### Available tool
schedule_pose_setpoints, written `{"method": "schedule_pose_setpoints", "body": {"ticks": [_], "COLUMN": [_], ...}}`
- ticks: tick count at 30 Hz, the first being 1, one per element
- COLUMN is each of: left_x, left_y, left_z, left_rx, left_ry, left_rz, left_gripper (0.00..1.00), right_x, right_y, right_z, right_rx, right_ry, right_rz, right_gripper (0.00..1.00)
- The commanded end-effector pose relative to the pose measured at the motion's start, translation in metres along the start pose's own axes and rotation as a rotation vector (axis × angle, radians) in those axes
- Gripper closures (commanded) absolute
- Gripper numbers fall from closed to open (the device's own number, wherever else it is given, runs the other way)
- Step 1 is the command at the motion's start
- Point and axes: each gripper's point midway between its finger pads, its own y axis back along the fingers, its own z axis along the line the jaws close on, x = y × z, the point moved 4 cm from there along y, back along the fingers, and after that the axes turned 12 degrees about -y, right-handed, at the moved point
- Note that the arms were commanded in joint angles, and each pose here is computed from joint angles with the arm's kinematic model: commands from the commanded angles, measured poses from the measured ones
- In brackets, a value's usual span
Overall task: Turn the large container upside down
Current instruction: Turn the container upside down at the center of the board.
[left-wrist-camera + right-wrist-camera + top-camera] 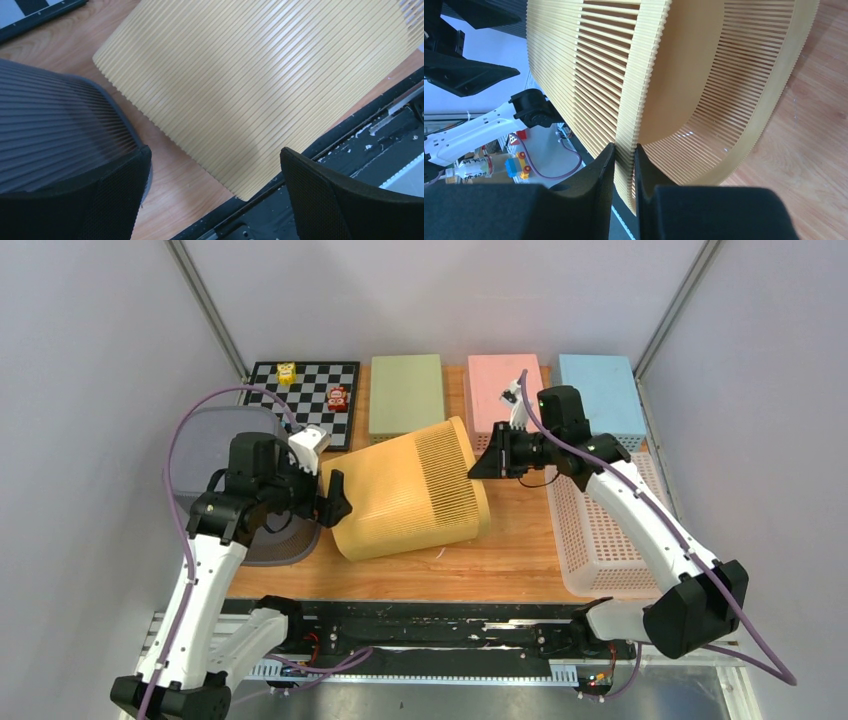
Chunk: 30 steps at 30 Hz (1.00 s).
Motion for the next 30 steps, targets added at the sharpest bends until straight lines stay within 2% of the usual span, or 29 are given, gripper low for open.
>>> {"method": "schedule_pose_setpoints", "body": {"ticks": [1,6,10,14,19,25,30], "left_x": [-0.007,-0.006,-0.009,-0.003,0.001,-0.001,-0.008], "left_y": [-0.009,-0.02,-0.021,-0.025,-0.034,-0.043,-0.046], "left_z": [-0.006,-0.012,-0.005,0.005,0.005,0.003,-0.007], "left_rx": [0.071,0.146,0.103,0.033,0.056,0.08,0.157], "left_ry": [0.014,0.038,0.03,0.032,0.051,0.064,0.078], "left_rz": [-0.031,-0.044,-0.041,-0.01,-0.005,-0.043,-0.122], "left_gripper": [0.0,0.0,0.0,0.0,0.0,0.0,0.0], "right_x": [-0.005,-0.008,-0.009,-0.015,-0.022,-0.031,-0.03], "right_y": [0.007,0.007,0.005,0.003,-0.003,-0.004,-0.004], "right_z": [0.005,0.008,0.004,0.003,0.005,0.012,0.013], "right_rx": [-0.025,-0.033,-0.019,-0.012,-0.035,-0.072,-0.083], "right_ry": [0.001,0.009,0.029,0.06,0.085,0.137,0.167], "right_rz": [-0.024,-0.026,-0.031,-0.039,-0.026,-0.025,-0.019], "right_gripper": [0.84,0.83,0.79,0.71,0.61,0.56,0.49]}}
